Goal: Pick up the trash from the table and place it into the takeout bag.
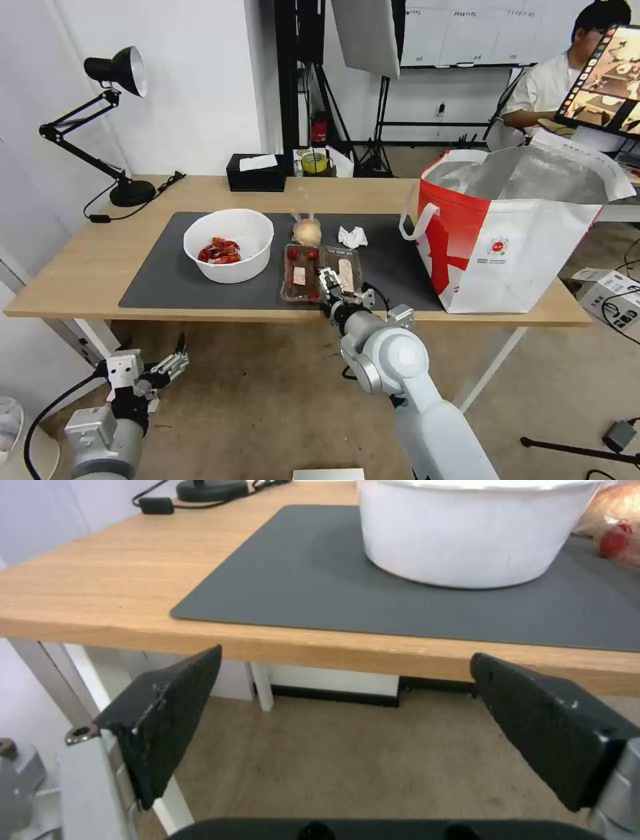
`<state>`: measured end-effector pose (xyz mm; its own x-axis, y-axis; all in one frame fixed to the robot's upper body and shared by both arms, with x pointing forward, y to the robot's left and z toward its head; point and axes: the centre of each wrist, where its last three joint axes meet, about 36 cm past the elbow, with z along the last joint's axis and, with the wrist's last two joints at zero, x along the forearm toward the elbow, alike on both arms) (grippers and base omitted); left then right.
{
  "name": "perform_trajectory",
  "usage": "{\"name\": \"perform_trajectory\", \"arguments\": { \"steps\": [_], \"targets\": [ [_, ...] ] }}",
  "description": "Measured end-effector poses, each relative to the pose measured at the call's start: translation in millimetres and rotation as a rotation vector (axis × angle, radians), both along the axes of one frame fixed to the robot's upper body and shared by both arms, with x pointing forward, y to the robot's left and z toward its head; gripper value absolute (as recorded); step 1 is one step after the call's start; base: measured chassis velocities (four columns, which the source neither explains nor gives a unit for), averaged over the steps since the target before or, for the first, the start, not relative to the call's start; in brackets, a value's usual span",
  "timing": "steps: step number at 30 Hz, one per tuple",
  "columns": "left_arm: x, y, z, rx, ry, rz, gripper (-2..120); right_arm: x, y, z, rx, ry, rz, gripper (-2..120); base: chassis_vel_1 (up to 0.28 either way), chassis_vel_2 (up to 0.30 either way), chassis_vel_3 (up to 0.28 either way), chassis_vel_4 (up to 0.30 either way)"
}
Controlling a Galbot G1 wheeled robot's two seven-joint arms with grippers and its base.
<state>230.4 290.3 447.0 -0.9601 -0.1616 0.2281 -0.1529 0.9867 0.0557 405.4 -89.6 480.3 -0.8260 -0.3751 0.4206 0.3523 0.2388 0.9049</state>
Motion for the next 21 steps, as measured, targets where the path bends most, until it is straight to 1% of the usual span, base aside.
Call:
{"name": "perform_trajectory", "arguments": {
  "steps": [9, 15, 19, 21],
  "targets": [
    [-1.3, 0.4, -2.4, 0.002, -0.006, 0.001, 100, -5.2, 2.4, -0.2, -0.049, -0.043, -0.009, 100, 0.0, 0.0, 0.0, 0.0],
    [-1.4, 1.1, -2.6, 0.005, -0.007, 0.002, 100, -6.2, 2.5, -0.2, -0.062, -0.066, -0.016, 100, 0.0, 0.0, 0.0, 0.0],
    [-1.7, 1.1, -2.8, 0.005, -0.008, 0.003, 100, -7.6, 2.3, -1.5, -0.08, -0.095, -0.021, 100, 0.0, 0.0, 0.0, 0.0],
    [-2.2, 1.0, -3.0, 0.004, -0.01, 0.004, 100, -9.3, 3.5, -2.8, -0.111, -0.127, -0.023, 100, 0.0, 0.0, 0.0, 0.0]
  ]
}}
